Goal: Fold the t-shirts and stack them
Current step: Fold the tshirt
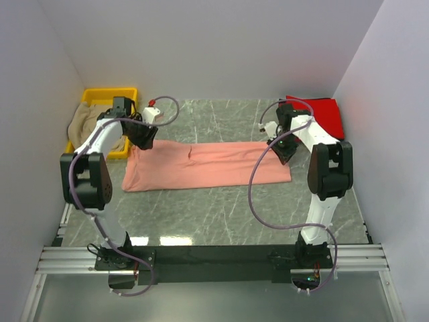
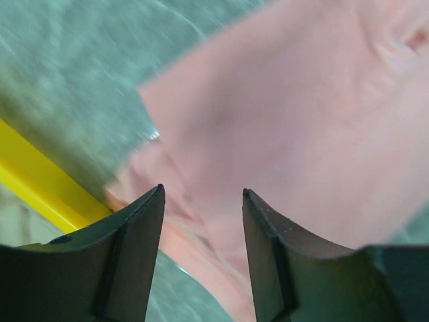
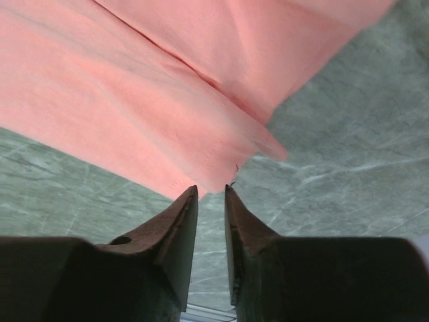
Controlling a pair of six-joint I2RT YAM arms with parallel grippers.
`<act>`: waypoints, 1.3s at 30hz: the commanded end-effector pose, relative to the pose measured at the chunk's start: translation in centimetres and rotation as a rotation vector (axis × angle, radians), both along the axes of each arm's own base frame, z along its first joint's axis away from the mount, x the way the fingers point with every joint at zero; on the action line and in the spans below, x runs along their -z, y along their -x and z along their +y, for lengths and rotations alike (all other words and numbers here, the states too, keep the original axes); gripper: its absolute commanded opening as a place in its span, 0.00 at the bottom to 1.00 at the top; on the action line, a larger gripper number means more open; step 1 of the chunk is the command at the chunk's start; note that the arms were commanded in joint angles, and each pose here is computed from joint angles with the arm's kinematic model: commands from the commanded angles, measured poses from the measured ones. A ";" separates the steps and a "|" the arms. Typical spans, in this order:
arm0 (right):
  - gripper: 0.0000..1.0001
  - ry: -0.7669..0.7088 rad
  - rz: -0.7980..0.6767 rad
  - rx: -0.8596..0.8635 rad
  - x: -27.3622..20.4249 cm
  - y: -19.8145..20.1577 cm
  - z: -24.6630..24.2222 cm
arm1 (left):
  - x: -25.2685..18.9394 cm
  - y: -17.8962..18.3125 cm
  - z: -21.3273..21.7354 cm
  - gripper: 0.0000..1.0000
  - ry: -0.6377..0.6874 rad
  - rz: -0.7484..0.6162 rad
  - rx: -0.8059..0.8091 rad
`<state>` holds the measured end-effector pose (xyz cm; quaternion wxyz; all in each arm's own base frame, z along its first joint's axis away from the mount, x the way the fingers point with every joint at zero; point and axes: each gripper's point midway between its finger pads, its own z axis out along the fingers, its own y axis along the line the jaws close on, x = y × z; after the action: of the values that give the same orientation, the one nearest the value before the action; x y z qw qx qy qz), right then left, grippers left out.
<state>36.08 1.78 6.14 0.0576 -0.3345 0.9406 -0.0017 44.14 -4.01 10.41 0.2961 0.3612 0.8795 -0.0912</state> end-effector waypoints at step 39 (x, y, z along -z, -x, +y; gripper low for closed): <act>0.55 -0.059 0.028 -0.005 -1.4 2.7 1.8 | 2.3 -1.2 0.3 0.53 0.136 0.124 -0.175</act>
<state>33.07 3.63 5.75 0.0325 -0.3468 0.9369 0.0289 43.72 -4.01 7.57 0.2610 0.2740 0.9123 -0.1562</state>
